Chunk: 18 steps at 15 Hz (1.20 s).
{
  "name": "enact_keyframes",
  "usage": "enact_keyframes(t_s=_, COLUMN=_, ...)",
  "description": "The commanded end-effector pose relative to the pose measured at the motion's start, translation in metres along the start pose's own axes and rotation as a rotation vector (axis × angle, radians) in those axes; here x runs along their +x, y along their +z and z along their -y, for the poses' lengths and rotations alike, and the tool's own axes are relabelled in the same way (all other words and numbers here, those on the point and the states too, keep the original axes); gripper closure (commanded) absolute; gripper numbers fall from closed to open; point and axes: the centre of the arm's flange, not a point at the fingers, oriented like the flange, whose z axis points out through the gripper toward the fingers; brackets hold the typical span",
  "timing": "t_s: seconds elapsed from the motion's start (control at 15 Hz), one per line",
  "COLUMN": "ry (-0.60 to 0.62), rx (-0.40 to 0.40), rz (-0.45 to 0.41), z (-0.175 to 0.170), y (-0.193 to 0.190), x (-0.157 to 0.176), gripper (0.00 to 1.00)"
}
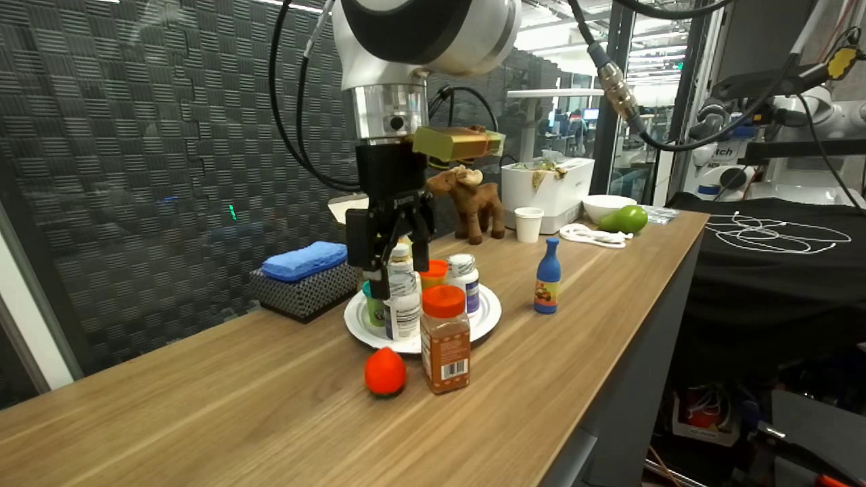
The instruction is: Pick up all the objects surrounding the white plate and arrange them on the plate
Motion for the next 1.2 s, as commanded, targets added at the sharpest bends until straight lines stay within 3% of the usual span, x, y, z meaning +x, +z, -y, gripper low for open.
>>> enact_keyframes(t_s=0.0, ry=0.07, rx=-0.013, rz=-0.039, z=0.007, y=-0.04, x=-0.009, gripper=0.0)
enact_keyframes(t_s=0.4, ry=0.166, rx=-0.014, rz=-0.078, z=0.019, y=-0.069, x=-0.043, gripper=0.0)
enact_keyframes(t_s=0.8, ry=0.237, rx=-0.022, rz=-0.052, z=0.039, y=-0.057, x=-0.081, gripper=0.0)
enact_keyframes(t_s=1.13, ry=0.261, rx=-0.036, rz=-0.059, z=0.03, y=-0.037, x=-0.084, gripper=0.0)
